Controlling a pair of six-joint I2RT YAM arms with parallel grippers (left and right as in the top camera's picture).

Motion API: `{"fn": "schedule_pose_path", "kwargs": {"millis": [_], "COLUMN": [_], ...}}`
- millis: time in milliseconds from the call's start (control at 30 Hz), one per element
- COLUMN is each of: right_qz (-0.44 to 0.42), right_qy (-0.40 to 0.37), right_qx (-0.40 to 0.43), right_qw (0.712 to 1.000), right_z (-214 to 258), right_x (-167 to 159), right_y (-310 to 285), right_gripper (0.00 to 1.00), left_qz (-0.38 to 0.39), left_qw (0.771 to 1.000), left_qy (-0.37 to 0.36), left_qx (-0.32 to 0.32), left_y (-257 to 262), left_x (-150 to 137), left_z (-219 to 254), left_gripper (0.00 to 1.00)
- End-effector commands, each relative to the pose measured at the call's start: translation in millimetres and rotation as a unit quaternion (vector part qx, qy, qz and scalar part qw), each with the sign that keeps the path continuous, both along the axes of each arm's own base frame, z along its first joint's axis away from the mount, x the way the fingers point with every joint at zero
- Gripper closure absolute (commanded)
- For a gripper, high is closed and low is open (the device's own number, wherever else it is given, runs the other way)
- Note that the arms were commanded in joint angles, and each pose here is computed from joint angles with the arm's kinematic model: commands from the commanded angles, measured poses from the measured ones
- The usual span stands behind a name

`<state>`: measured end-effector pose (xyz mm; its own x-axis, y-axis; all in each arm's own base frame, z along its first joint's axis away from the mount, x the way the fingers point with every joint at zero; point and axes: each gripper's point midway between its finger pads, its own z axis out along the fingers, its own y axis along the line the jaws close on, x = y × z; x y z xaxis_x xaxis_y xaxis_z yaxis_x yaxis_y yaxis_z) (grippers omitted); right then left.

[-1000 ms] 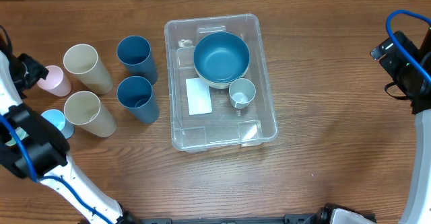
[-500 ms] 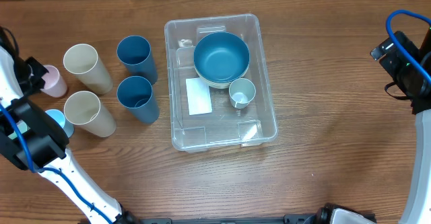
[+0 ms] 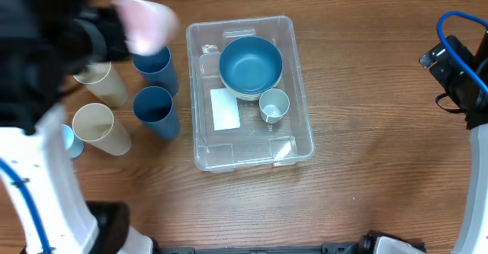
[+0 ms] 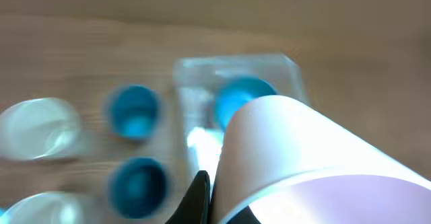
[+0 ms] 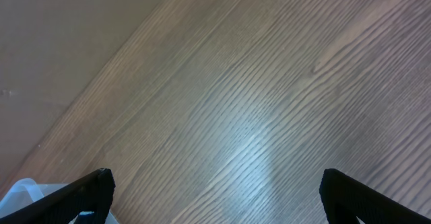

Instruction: Pack container

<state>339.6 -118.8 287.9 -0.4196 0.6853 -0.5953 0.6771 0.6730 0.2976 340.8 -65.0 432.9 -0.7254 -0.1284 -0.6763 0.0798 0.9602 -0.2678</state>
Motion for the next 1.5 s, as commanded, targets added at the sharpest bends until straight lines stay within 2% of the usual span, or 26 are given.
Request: {"fn": "schedule_pose_path", "kwargs": {"millis": [0,33,133,267,367,533,700,833,900,1000,1033,1100,1233,1300,1367,1433,1467], "right_qz": [-0.006,-0.005,-0.005,-0.006,-0.005,-0.006,-0.006,-0.005,-0.006,-0.006,-0.005,-0.006,-0.006,-0.006,-0.005,-0.005,-0.006], "right_qy": [-0.008,-0.008,-0.008,-0.008,-0.008,-0.008,-0.008,-0.008,-0.008,-0.008,-0.008,-0.008,-0.008,-0.008,-0.008,-0.008,-0.008], "right_qx": [-0.005,-0.005,-0.005,-0.005,-0.005,-0.005,-0.005,-0.005,-0.005,-0.005,-0.005,-0.005,-0.005,-0.005,-0.005,-0.005,-0.005], "right_qw": [1.000,1.000,1.000,1.000,1.000,1.000,1.000,1.000,1.000,1.000,1.000,1.000,1.000,1.000,1.000,1.000,1.000], "right_z": [5.9,5.9,5.9,5.9,5.9,5.9,5.9,5.9,5.9,5.9,5.9,5.9,5.9,5.9,5.8,5.9,5.9], "right_x": [0.1,0.2,0.2,0.1,0.2,0.1,0.1,0.2,0.1,0.1,0.2,0.1,0.1,0.1,0.1,0.2,0.1], "right_y": [-2.1,-2.0,-2.0,-2.1,-2.0,-2.1,-2.2,-2.0,-2.1,-2.1,-2.0,-2.1,-2.1,-2.2,-1.9,-2.0,-2.1], "right_gripper": [0.00,0.00,0.00,0.00,0.00,0.00,0.00,0.00,0.00,0.00,0.00,0.00,0.00,0.00,0.00,0.00,0.00], "left_qz": [-0.118,-0.162,-0.217,-0.237,-0.222,-0.202,-0.193,-0.188,-0.188,-0.185,-0.182,-0.145,-0.041,0.050,0.161,0.257,0.325], "left_qw": [0.989,0.979,0.958,0.935,0.925,0.918,0.919,0.916,0.913,0.918,0.927,0.952,0.988,0.996,0.985,0.964,0.943], "left_qy": [0.040,0.063,0.113,0.183,0.227,0.232,0.237,0.253,0.261,0.253,0.241,0.197,0.100,0.039,-0.014,-0.035,-0.034], "left_qx": [0.085,0.109,0.149,0.188,0.211,0.249,0.249,0.249,0.252,0.241,0.221,0.182,0.110,0.070,0.057,0.067,0.066], "left_y": [-91.3,-132.2,-193.7,-231.9,-233.4,-223.5,-214.7,-205.0,-201.8,-195.4,-193.4,-172.6,-91.2,-18.6,63.0,121.4,157.0], "left_x": [1.0,1.3,10.8,28.9,39.5,51.4,55.8,53.9,50.4,47.9,46.8,48.1,38.7,19.7,-13.4,-44.2,-68.1], "left_z": [-42.1,-67.2,-127.6,-212.1,-259.6,-280.0,-280.2,-281.4,-281.0,-262.0,-244.8,-193.0,-88.1,-31.7,9.5,25.3,27.6], "left_gripper": [0.96,0.96,0.96,0.96,0.96,0.96,0.95,0.92,0.87,0.74,0.66,0.57,0.50,0.48,0.49,0.48,0.47]}}
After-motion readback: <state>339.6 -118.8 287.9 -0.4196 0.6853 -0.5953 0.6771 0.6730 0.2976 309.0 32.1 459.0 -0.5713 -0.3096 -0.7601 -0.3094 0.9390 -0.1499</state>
